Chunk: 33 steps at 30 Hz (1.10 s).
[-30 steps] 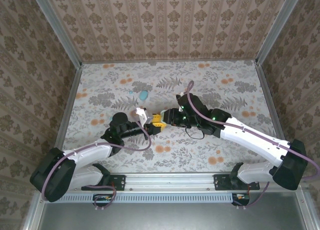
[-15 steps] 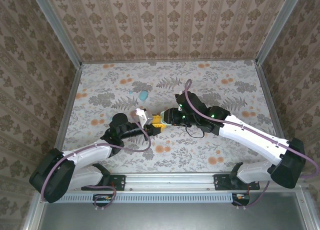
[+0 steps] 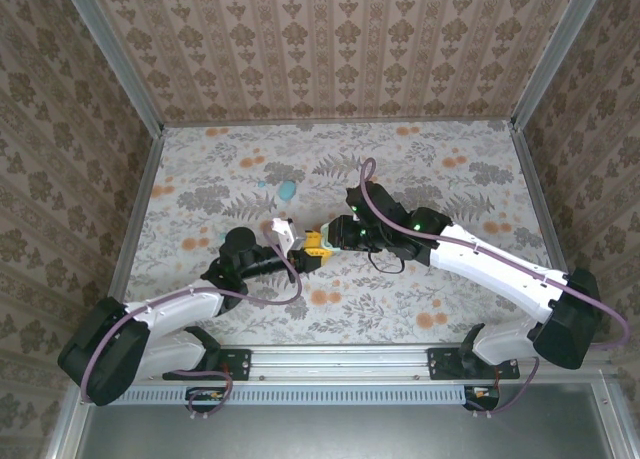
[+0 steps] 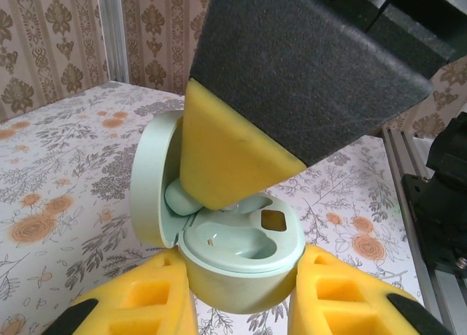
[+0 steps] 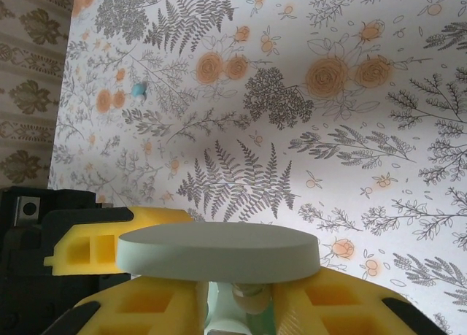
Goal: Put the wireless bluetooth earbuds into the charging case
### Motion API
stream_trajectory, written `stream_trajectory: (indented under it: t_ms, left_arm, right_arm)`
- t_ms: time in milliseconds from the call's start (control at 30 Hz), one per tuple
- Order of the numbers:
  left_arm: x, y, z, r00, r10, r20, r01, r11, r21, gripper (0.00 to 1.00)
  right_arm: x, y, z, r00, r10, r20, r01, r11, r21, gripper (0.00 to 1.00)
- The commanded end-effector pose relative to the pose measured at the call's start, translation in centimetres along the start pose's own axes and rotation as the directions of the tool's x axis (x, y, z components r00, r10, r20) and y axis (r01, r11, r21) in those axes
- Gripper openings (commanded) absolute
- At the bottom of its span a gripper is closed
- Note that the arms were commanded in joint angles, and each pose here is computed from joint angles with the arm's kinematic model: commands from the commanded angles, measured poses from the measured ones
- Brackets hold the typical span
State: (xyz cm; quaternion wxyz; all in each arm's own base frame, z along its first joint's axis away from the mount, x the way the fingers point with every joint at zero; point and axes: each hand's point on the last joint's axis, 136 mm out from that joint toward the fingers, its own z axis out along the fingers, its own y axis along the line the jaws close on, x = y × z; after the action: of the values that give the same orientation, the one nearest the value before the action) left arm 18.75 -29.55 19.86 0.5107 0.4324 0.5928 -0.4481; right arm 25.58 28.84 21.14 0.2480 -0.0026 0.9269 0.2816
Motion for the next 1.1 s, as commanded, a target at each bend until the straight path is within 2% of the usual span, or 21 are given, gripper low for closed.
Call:
stream_trajectory:
  t_ms: [0, 233, 333, 533, 1067]
  left_arm:
    - [-0.9, -0.7, -0.3, 0.998, 0.045, 0.033, -0.045, 0.999, 0.017, 0.0]
    - [-0.8, -0.7, -0.3, 0.998, 0.046, 0.03, -0.047, 0.999, 0.017, 0.0]
    - [-0.7, 0.0, -0.2, 0.999, 0.044, 0.024, -0.043, 0.999, -0.021, 0.0]
    - [-0.8, 0.3, -0.1, 0.999, 0.043, 0.019, -0.042, 0.998, -0.036, 0.0]
    - [-0.5, 0.2, -0.1, 0.999, 0.042, 0.016, -0.041, 0.998, -0.043, 0.0]
  right_arm:
    - [-0.6, 0.7, -0.6, 1.0, -0.02, 0.015, 0.02, 1.0, -0.008, 0.27]
    - [-0.6, 1.0, -1.3, 0.999, -0.022, 0.033, 0.023, 0.999, -0.03, 0.21]
    - [-0.5, 0.9, -1.7, 0.999, -0.019, 0.05, 0.021, 0.999, -0.028, 0.2]
    - [-0.9, 1.5, -2.4, 0.993, -0.018, 0.119, 0.022, 0.999, -0.033, 0.16]
    - [-0.1, 1.3, -0.9, 0.993, 0.02, 0.116, -0.024, 0.999, 0.026, 0.16]
